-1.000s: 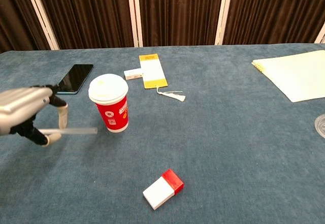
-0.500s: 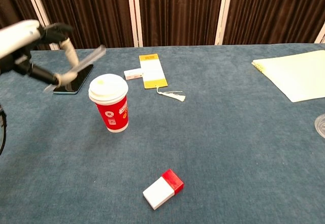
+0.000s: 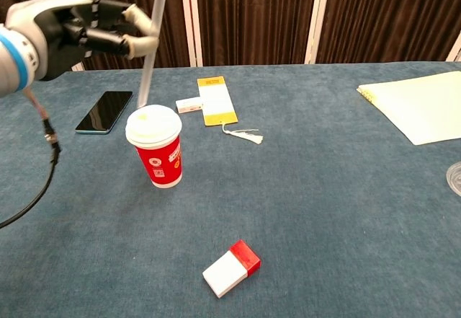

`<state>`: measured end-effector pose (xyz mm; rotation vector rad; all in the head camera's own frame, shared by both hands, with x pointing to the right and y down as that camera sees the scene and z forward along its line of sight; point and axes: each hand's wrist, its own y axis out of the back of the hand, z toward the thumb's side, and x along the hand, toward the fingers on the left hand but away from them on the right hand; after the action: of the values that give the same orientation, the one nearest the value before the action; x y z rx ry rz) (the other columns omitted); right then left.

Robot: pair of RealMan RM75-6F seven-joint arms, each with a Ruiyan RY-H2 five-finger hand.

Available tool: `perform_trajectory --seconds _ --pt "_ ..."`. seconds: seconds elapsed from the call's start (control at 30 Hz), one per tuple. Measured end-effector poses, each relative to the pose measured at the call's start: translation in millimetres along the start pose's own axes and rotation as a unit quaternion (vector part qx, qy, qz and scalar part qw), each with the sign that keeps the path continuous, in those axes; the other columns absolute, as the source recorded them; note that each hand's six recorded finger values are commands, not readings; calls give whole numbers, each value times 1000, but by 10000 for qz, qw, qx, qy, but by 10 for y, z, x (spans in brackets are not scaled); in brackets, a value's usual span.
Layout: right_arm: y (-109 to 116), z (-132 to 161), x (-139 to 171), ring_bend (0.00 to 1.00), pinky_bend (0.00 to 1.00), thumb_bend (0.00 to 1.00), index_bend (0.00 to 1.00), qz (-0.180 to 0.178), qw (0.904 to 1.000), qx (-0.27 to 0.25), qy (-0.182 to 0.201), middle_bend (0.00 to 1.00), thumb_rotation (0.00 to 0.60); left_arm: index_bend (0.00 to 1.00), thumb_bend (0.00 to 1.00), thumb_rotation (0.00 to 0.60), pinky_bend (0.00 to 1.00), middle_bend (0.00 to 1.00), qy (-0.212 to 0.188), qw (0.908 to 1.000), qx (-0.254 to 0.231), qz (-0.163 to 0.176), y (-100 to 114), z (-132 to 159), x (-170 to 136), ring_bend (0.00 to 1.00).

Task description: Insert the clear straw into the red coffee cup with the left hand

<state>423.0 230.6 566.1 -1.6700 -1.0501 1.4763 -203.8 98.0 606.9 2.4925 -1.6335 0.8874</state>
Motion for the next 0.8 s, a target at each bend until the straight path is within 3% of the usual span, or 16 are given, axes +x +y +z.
perform_trajectory --seconds 0.37,0.8 --pt "19 -21 19 0 0 152 205 -9 10000 -11 -42 0 600 561 378 600 0 0 -27 9999 -92 -123 -95 -12 32 0" --pt "24 -30 30 0 0 152 205 -9 10000 9 -75 0 600 563 379 600 0 0 95 9999 -39 -41 -8 -129 24 0"
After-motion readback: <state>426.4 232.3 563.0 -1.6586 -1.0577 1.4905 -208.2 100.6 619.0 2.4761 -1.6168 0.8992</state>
